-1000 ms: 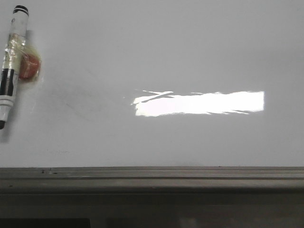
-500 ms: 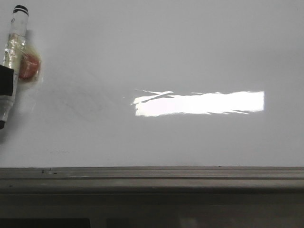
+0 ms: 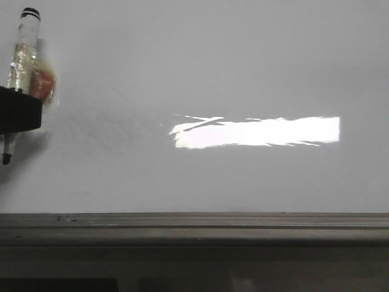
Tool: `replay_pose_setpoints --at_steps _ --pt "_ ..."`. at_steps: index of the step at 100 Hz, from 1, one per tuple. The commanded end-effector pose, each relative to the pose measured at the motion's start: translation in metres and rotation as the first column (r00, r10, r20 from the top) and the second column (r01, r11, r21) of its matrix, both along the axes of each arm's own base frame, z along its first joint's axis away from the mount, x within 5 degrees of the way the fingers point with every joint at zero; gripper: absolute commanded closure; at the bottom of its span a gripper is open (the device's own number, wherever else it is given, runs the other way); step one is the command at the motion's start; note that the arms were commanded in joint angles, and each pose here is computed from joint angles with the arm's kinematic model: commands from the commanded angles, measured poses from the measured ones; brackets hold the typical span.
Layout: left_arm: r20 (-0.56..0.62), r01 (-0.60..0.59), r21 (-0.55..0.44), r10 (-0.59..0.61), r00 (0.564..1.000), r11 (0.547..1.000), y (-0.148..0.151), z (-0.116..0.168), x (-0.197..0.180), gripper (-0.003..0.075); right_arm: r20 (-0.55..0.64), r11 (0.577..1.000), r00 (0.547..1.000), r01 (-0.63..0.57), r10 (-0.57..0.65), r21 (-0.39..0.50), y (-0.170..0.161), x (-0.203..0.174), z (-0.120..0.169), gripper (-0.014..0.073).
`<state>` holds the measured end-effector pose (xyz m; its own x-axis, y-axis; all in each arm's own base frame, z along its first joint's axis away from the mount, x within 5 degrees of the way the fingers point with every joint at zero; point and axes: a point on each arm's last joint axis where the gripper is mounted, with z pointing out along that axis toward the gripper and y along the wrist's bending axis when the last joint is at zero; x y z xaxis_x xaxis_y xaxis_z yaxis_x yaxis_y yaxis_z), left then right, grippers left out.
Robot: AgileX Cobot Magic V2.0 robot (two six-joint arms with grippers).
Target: Write number 7 on whiteboard
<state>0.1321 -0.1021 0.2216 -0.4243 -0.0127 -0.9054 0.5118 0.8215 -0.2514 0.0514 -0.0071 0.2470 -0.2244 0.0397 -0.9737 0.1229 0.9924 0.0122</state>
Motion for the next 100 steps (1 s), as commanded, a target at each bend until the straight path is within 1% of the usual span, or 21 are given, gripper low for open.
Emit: replay_pose_setpoints --at_steps 1,7,8,18,28,42,48,53,60,65,67,70,75,79,81,86,93,100 --pt "-0.036 -0.01 -0.002 0.01 0.999 1.0 -0.003 0.001 0.003 0.063 0.056 0.996 0.995 -0.086 0.086 -0.003 0.005 0.006 0.014 0.0669" --pt "-0.04 -0.009 0.001 0.009 0.999 1.0 -0.003 0.0 0.003 0.0734 0.021 0.987 0.987 -0.158 0.158 0.0 0.009 0.01 0.012 0.0669" --pt "-0.04 -0.009 0.001 0.009 0.999 1.0 -0.003 0.0 0.003 0.0741 0.016 0.986 0.986 -0.166 0.166 0.001 0.009 0.011 0.012 0.0669" --pt "-0.037 -0.008 0.001 0.008 0.999 1.0 -0.003 0.0 0.003 0.0738 -0.062 0.965 0.963 -0.264 0.264 0.009 0.018 0.021 0.007 0.0669" --pt "-0.03 -0.002 0.008 0.002 1.0 1.0 -0.003 0.001 0.003 0.0738 -0.102 0.934 0.929 -0.356 0.357 0.022 0.028 0.031 0.01 0.0669" --pt "0.009 0.008 -0.002 -0.008 1.0 1.0 -0.002 0.007 0.001 0.0738 -0.129 0.881 0.872 -0.469 0.472 0.054 0.046 0.044 0.03 0.0669" --pt "0.052 0.033 0.02 -0.034 0.998 0.999 -0.002 0.011 -0.001 0.0738 -0.154 0.855 0.842 -0.516 0.518 0.051 0.055 0.051 0.039 0.0657" --pt "0.098 0.074 0.062 -0.08 0.992 0.995 -0.003 0.014 -0.003 0.0738 -0.171 0.829 0.814 -0.557 0.556 0.047 0.063 0.056 0.045 0.0616" --pt "0.168 0.142 0.142 -0.165 0.972 0.98 -0.006 0.016 -0.008 0.0738 -0.186 0.789 0.769 -0.611 0.612 0.066 0.077 0.061 0.053 0.0502" --pt "0.206 0.183 0.183 -0.22 0.953 0.966 -0.008 0.018 -0.012 0.0738 -0.186 0.749 0.729 -0.659 0.659 0.067 0.089 0.064 0.059 0.0379" --pt "0.224 0.199 0.195 -0.241 0.944 0.96 -0.009 0.019 -0.014 0.0738 -0.185 0.738 0.718 -0.671 0.67 0.067 0.094 0.066 0.061 0.0349" --pt "0.244 0.222 0.211 -0.271 0.931 0.952 -0.011 0.02 -0.016 0.0738 -0.182 0.71 0.691 -0.701 0.699 0.067 0.101 0.066 0.065 0.0284" --pt "0.281 0.259 0.236 -0.321 0.904 0.937 -0.015 0.022 -0.02 0.0738 -0.174 0.669 0.651 -0.741 0.738 0.066 0.114 0.067 0.071 0.0223" --pt "0.309 0.291 0.256 -0.363 0.879 0.922 -0.018 0.023 -0.023 0.0738 -0.168 0.632 0.616 -0.772 0.769 0.061 0.125 0.067 0.076 0.0207" --pt "0.32 0.305 0.266 -0.382 0.867 0.914 -0.019 0.024 -0.024 0.0738 -0.164 0.62 0.605 -0.783 0.779 0.054 0.129 0.068 0.078 0.0208" --pt "0.349 0.335 0.274 -0.418 0.839 0.902 -0.023 0.026 -0.028 0.0738 -0.153 0.573 0.562 -0.818 0.813 0.037 0.141 0.066 0.081 0.0214" --pt "0.376 0.37 0.275 -0.453 0.808 0.888 -0.027 0.028 -0.032 0.0738 -0.13 0.524 0.516 -0.851 0.846 0.035 0.157 0.066 0.084 0.0214" --pt "0.388 0.394 0.277 -0.478 0.788 0.876 -0.029 0.029 -0.036 0.0738 -0.107 0.489 0.484 -0.872 0.869 0.032 0.17 0.066 0.086 0.0214"
